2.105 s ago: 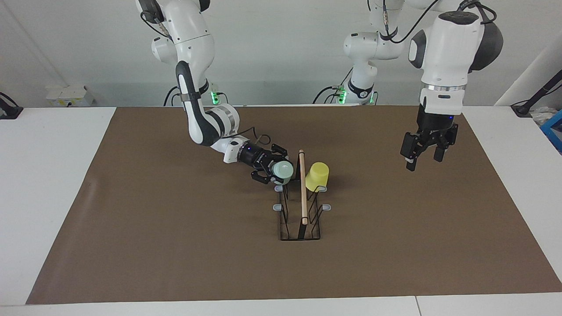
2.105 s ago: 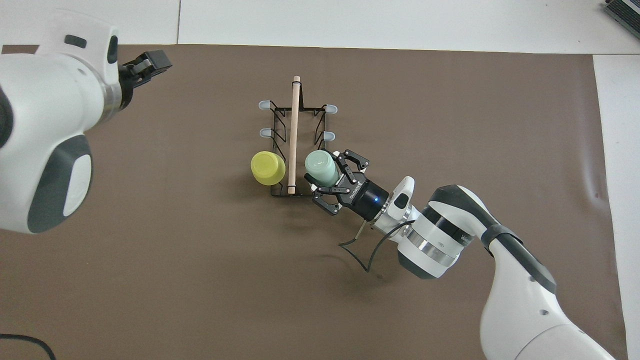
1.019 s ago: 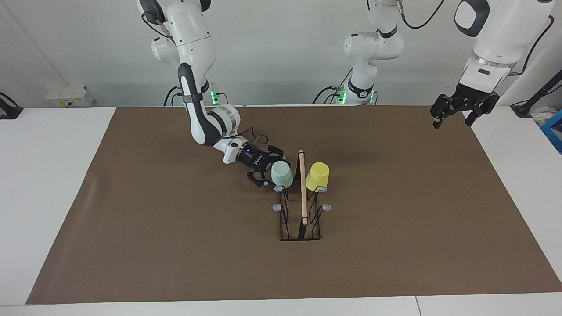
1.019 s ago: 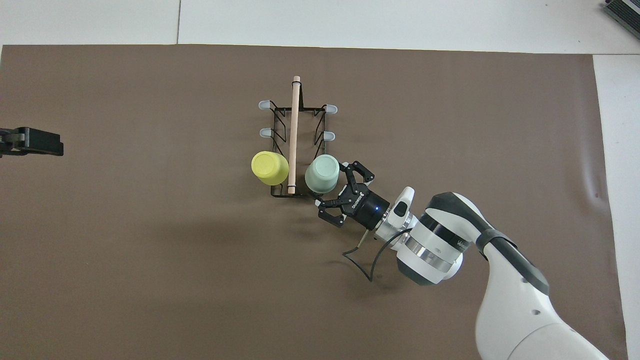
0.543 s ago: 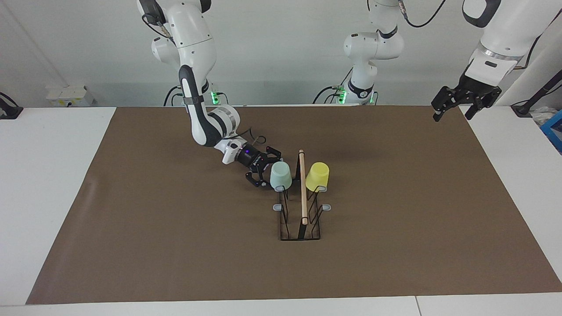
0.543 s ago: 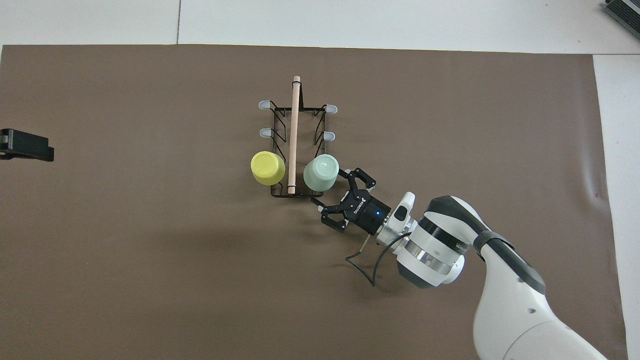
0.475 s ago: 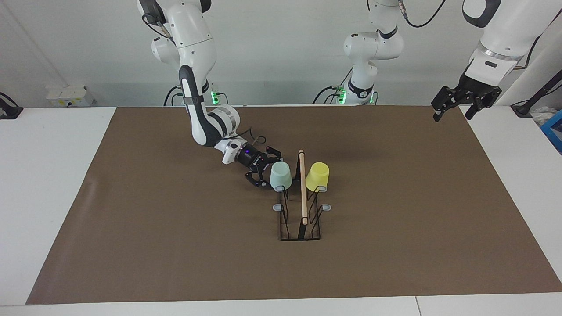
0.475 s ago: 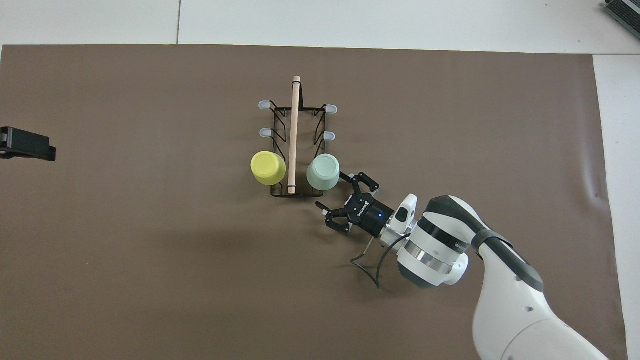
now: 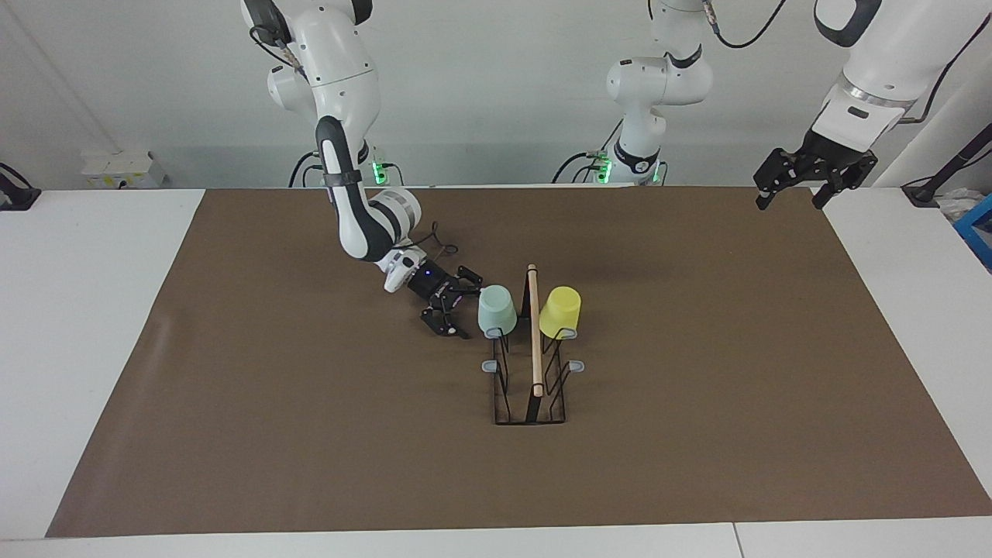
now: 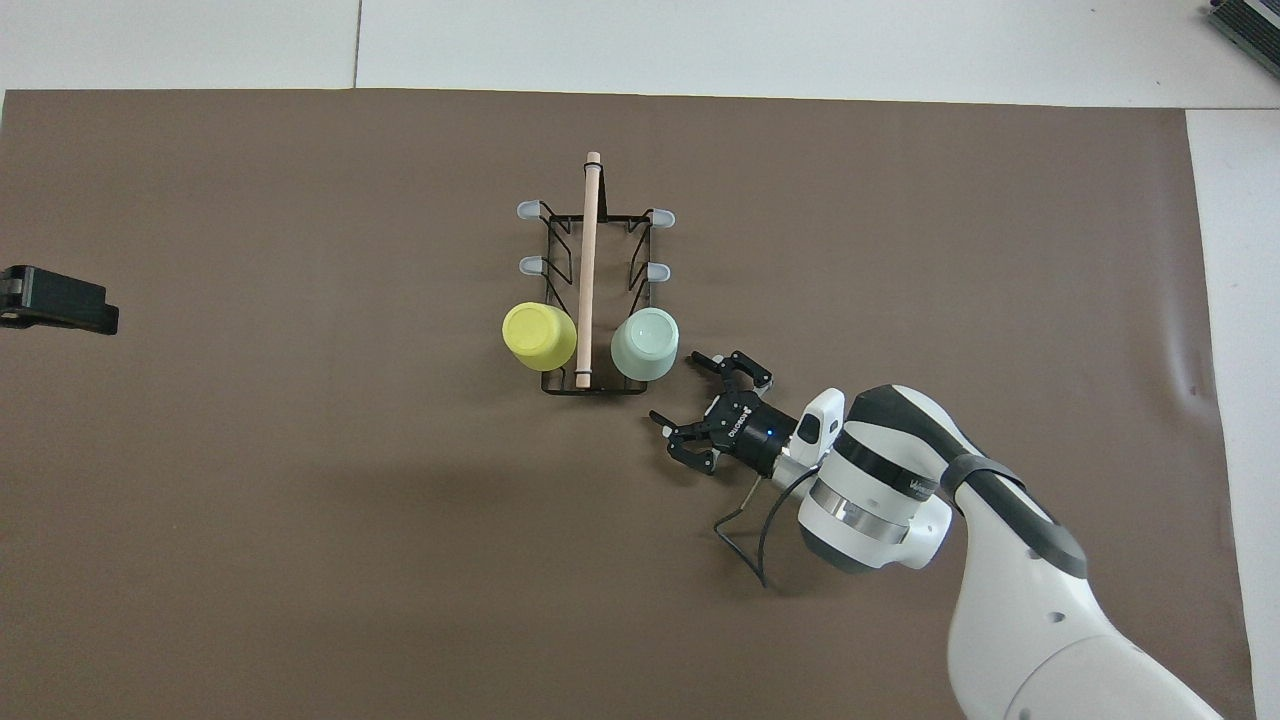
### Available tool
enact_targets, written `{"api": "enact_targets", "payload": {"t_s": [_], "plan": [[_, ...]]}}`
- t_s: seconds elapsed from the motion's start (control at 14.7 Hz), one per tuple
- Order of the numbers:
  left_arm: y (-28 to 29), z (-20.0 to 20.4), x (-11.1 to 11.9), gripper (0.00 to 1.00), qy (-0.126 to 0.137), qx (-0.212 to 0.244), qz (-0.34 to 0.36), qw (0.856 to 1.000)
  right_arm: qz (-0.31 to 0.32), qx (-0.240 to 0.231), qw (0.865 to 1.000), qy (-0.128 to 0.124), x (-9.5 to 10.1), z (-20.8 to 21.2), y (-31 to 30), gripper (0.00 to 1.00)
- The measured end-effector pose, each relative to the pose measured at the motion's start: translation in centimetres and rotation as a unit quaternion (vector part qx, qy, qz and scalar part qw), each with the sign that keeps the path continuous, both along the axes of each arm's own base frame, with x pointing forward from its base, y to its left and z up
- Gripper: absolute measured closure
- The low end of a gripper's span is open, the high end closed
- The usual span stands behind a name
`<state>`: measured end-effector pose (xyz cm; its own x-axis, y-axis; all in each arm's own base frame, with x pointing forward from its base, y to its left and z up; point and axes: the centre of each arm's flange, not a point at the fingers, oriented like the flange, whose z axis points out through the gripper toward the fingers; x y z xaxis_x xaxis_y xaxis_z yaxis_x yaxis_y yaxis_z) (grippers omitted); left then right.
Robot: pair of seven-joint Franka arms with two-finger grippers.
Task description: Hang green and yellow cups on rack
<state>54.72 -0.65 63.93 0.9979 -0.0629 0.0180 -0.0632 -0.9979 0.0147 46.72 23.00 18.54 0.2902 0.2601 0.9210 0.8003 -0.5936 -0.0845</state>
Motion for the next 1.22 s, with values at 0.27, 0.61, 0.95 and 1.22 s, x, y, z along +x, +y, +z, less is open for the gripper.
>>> {"api": "enact_targets", "payload": {"t_s": [0.27, 0.61, 0.95, 1.22], "plan": [[0.0, 0.0, 0.0, 0.00, 0.000, 0.000, -0.014, 1.000, -0.001, -0.011, 1.000, 0.002, 0.0, 0.2, 0.0, 0.00], [0.2, -0.2, 0.1, 0.00, 0.001, 0.001, -0.034, 0.999, -0.015, -0.063, 0.998, 0.007, 0.0, 1.9, -1.3, 0.00], [0.2, -0.2, 0.1, 0.00, 0.001, 0.001, -0.034, 0.999, 0.013, -0.111, 0.993, -0.042, 1.1, 7.1, -1.8, 0.00], [0.2, -0.2, 0.1, 0.00, 0.001, 0.001, -0.034, 0.999, 0.065, -0.152, 0.980, -0.112, 3.5, 11.4, -2.8, 0.00]]}}
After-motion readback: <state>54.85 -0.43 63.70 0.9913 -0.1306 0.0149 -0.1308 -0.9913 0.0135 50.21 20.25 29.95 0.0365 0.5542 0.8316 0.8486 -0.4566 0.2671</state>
